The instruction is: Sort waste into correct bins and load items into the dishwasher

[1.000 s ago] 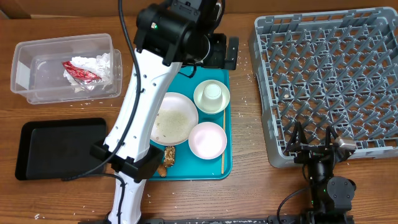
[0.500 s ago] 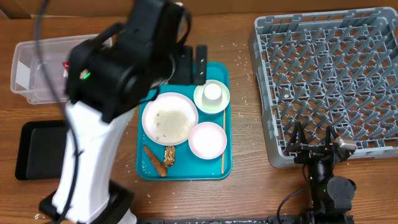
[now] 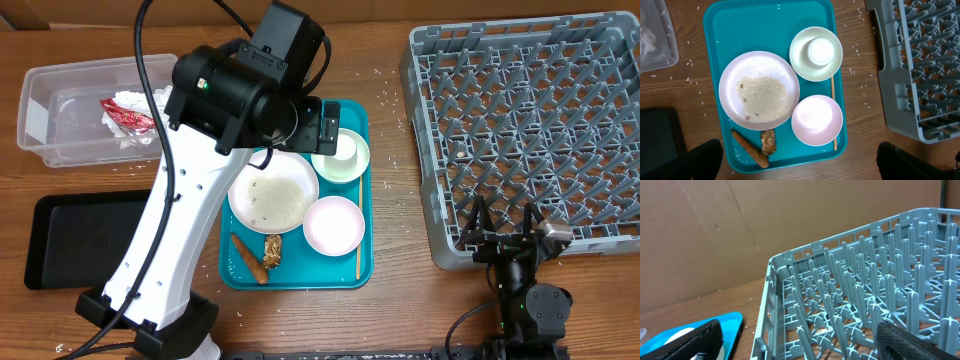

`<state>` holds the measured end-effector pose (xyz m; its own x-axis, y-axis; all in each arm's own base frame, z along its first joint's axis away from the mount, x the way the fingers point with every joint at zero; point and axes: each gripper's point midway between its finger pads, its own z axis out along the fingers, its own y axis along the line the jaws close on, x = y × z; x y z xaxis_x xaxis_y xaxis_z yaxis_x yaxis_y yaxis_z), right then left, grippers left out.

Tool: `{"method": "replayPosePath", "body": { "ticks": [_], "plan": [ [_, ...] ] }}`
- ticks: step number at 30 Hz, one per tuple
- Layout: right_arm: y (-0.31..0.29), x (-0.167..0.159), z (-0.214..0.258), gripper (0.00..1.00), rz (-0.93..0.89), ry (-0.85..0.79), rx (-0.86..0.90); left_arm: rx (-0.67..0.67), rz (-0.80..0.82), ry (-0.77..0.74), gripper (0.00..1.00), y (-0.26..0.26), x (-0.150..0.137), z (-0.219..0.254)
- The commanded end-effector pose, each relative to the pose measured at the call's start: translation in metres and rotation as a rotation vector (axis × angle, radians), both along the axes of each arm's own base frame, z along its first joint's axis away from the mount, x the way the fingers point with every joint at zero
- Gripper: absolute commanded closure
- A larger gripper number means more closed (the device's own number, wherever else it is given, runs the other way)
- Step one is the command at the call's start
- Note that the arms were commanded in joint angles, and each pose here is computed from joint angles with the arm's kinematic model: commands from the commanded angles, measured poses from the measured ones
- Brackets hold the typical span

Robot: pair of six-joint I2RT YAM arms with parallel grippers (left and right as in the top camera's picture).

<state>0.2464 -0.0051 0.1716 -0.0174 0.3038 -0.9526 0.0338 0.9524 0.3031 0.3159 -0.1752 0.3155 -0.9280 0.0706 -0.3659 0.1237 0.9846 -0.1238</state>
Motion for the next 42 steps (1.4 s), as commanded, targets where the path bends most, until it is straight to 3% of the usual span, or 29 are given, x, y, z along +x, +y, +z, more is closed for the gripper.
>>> {"method": "replayPosePath", "body": {
  "ticks": [1,42],
  "plan": [
    [-0.001,0.0,-0.001,0.0,-0.006,-0.006,-0.002,-0.014,-0.006,0.01,0.0,-0.004,-0.004,0.0],
    [-0.001,0.0,-0.001,0.0,-0.006,-0.006,-0.002,0.147,0.085,-0.08,0.0,0.032,0.015,0.003]
  ]
}}
